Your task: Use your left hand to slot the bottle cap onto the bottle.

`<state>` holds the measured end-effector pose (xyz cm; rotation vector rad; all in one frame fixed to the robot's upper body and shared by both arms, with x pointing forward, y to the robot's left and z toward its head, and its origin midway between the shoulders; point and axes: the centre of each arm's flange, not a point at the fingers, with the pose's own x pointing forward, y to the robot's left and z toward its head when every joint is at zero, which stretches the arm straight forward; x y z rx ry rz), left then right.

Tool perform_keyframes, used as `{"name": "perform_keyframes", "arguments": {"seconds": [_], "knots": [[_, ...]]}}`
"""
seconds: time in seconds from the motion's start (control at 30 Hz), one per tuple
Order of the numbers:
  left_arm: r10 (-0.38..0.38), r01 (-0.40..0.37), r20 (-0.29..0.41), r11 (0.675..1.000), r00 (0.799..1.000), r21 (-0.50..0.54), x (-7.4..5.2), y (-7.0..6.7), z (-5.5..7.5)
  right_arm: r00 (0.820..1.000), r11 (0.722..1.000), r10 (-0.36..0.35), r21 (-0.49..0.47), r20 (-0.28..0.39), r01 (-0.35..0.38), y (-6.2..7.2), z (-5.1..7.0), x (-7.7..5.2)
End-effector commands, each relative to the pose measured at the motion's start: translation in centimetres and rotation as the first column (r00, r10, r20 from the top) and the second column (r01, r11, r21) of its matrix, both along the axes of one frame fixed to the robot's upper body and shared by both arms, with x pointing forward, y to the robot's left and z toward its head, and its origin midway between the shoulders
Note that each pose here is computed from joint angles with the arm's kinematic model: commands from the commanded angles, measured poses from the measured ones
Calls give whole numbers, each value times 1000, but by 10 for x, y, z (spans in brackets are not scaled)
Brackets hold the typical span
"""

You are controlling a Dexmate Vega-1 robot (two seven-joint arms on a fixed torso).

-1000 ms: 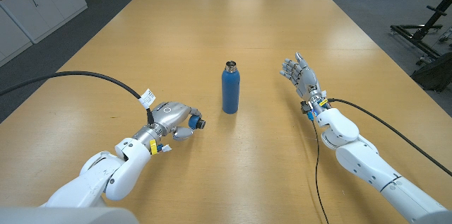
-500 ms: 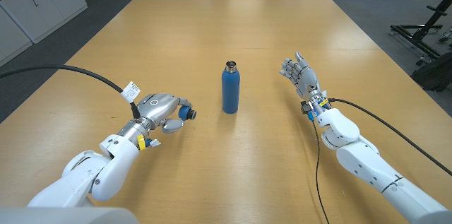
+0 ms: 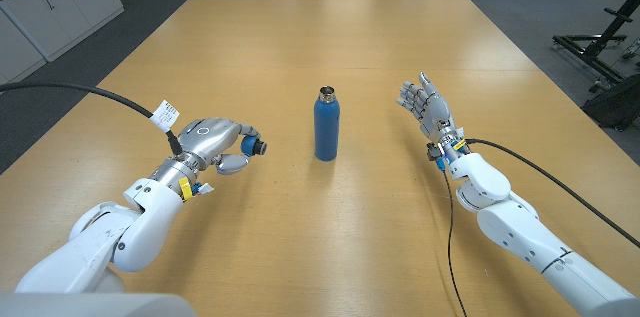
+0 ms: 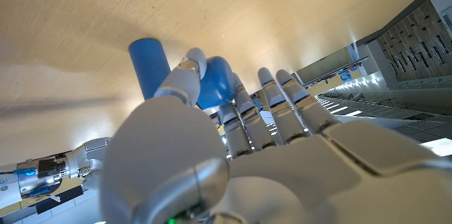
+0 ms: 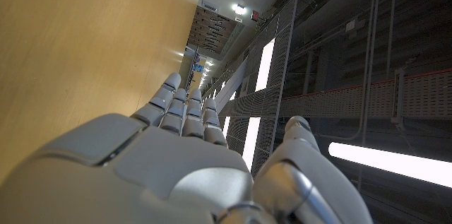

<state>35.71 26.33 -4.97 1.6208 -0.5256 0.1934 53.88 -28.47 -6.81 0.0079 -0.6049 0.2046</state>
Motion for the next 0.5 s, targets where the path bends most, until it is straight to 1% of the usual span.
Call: {"name": "perform_keyframes", "arguments": {"seconds": [0.03,0.13,0.17,0.3,0.37,0.5], "knots": [[8,-9,-4,998,1000,-68,-4,27,20,1000,1000,0,5,-8,0,-2,-5,1],[15,-16,-4,997,1000,-80,-7,34,25,1000,1000,-1,4,-11,1,-2,-5,0],[12,-13,-5,996,1000,-87,-9,37,28,1000,1000,-2,2,-10,2,-2,-6,-1],[-6,4,-18,995,1000,-100,-11,44,33,1000,1000,-2,1,-9,2,-3,-6,-2],[-19,15,-30,994,999,-109,-11,48,36,1000,1000,-2,3,-9,2,-3,-6,-3],[-47,40,-51,991,998,-126,-5,54,44,1000,1000,-1,1,-9,1,-2,-6,-4]]}}
